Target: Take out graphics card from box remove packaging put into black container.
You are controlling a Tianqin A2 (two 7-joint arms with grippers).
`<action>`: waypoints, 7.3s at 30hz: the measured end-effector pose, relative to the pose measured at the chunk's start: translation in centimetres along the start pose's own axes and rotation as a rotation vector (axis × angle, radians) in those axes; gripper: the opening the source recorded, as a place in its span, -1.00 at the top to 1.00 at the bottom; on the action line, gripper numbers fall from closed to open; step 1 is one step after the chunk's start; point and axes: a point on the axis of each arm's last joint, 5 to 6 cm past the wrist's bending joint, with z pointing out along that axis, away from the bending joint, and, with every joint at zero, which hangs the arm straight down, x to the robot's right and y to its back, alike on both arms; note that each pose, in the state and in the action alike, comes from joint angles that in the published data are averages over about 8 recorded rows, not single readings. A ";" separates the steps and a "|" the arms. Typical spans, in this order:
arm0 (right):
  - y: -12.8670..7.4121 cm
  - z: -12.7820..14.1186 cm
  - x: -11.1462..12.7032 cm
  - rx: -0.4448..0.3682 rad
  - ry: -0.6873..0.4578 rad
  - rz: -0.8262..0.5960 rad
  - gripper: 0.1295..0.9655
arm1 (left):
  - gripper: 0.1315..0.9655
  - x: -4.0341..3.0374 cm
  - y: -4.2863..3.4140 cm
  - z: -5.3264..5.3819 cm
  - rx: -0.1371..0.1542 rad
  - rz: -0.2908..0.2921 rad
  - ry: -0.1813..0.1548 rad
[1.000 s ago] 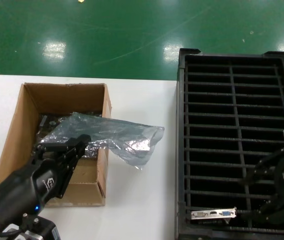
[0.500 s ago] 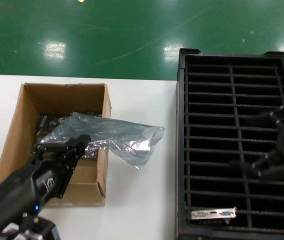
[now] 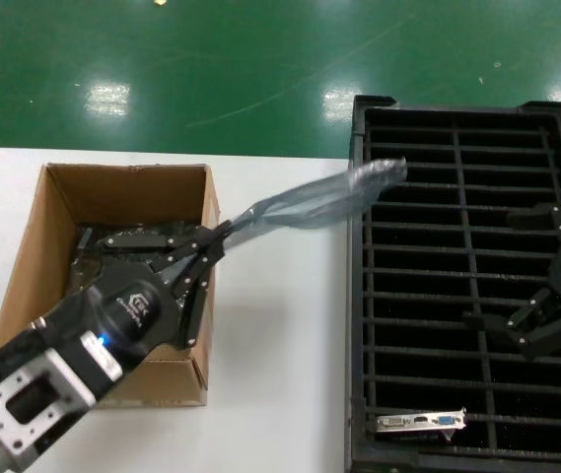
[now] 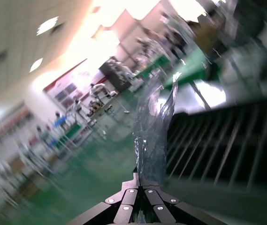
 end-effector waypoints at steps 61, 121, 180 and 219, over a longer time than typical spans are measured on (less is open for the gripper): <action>2.0 3.3 -2.0 0.134 0.089 0.027 -1.00 | -0.51 -3.21 -0.70 6.1 -0.049 -0.430 -0.288; 13.8 10.0 -16.2 0.244 0.851 0.439 -1.00 | -1.00 7.12 8.98 4.2 -0.269 -0.765 -0.473; 14.0 10.0 -16.6 0.234 0.870 0.450 -1.00 | -1.00 7.50 9.18 4.0 -0.280 -0.773 -0.475; 14.0 10.0 -16.6 0.234 0.870 0.450 -1.00 | -1.00 7.50 9.18 4.0 -0.280 -0.773 -0.475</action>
